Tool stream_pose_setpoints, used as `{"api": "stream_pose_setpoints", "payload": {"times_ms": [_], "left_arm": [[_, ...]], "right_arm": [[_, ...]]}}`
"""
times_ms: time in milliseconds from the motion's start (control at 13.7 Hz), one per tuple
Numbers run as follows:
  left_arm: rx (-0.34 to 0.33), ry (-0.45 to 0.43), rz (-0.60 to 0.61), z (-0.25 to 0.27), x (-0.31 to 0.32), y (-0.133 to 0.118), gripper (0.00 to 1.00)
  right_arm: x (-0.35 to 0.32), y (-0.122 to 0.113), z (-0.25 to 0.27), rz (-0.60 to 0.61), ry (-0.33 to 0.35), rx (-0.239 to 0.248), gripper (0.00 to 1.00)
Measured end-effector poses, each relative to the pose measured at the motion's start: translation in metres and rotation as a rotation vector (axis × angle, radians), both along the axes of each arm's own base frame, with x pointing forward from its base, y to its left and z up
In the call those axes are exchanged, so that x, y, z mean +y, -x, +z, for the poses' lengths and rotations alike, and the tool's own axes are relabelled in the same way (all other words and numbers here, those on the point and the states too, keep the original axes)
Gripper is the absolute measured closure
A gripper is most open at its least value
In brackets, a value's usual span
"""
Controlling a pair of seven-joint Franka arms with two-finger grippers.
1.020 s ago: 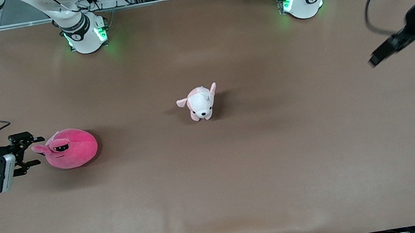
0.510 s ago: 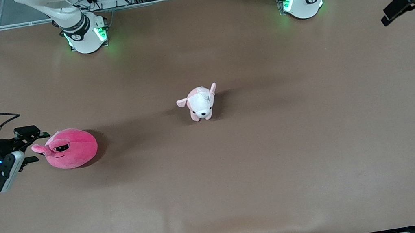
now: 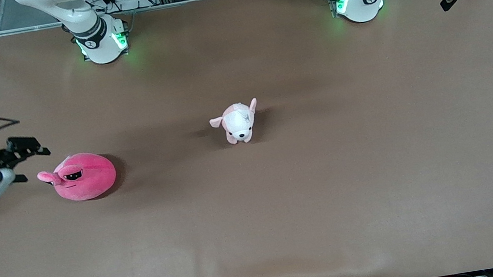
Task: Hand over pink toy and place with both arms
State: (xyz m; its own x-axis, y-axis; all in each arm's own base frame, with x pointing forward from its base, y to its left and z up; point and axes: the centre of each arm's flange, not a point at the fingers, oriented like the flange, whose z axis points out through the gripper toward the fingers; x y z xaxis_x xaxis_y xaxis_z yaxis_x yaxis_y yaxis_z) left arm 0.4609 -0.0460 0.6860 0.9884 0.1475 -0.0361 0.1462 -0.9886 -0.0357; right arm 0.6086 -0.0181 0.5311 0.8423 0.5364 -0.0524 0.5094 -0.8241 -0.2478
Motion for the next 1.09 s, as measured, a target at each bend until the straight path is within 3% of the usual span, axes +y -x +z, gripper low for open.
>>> {"api": "stream_pose_setpoints", "payload": {"times_ms": [219,510,1093], "left_arm": [[0.005,-0.012,-0.074,-0.003,0.013,-0.002,0.0],[-0.02,-0.011,-0.087,-0.003,0.017,-0.007,0.0],[-0.049,-0.008,-0.089,0.001,0.017,-0.021,0.0]], "right_arm": [[0.001,0.021,0.028,-0.099,0.032,-0.026,0.0],[-0.012,0.032,0.052,-0.272,0.078,-0.043,0.0],[-0.021,0.07,0.098,-0.586,0.205,-0.011,0.0]]}}
